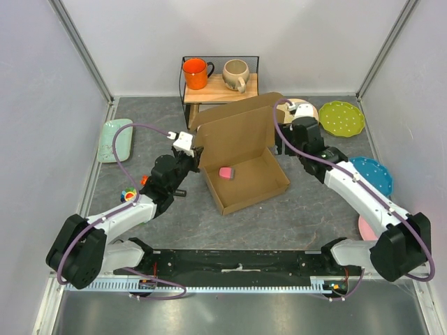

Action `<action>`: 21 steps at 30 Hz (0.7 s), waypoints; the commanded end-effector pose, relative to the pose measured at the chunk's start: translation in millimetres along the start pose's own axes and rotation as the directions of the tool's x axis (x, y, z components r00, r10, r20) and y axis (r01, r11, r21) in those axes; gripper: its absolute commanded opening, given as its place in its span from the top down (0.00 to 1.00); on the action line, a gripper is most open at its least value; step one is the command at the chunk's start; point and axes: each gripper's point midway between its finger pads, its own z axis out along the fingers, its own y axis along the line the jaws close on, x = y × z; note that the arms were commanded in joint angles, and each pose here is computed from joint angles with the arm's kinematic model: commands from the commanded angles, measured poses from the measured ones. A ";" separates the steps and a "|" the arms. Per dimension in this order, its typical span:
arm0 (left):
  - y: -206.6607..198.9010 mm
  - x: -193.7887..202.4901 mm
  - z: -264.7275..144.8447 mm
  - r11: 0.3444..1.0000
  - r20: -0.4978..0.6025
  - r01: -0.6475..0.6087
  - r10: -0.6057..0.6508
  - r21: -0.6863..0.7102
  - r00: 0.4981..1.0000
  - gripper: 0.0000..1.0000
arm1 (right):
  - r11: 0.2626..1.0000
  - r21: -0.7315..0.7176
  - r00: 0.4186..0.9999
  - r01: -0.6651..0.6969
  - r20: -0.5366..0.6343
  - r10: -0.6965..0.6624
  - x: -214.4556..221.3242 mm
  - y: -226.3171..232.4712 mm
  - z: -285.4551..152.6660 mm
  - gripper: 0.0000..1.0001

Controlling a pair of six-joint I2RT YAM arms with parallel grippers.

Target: Fold the paper box

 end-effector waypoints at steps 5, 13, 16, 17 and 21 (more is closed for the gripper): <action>-28.3 -8.5 1.0 0.974 0.011 -0.129 0.129 0.184 0.992 0.98 | 0.976 -0.198 0.986 -0.085 0.125 0.112 -33.8 19.4 9.4 0.09; -32.8 -1.8 -12.0 0.927 -0.010 -0.160 0.173 0.339 0.985 0.98 | 0.982 -0.172 0.984 -0.082 0.145 0.108 -25.0 11.0 18.3 0.09; -25.6 2.5 -13.7 0.924 -0.035 -0.152 0.175 0.351 0.984 0.98 | 0.988 -0.131 0.984 -0.078 0.147 0.097 -17.7 0.8 14.3 0.10; -21.4 0.3 -12.7 0.924 -0.037 -0.150 0.174 0.352 0.984 0.98 | 0.990 -0.119 0.984 -0.073 0.153 0.091 -17.2 -2.4 13.5 0.09; -19.9 7.5 -14.0 0.917 -0.098 -0.111 0.160 0.383 0.982 0.98 | 0.995 -0.091 0.987 -0.052 0.144 0.065 -5.4 -10.0 20.6 0.09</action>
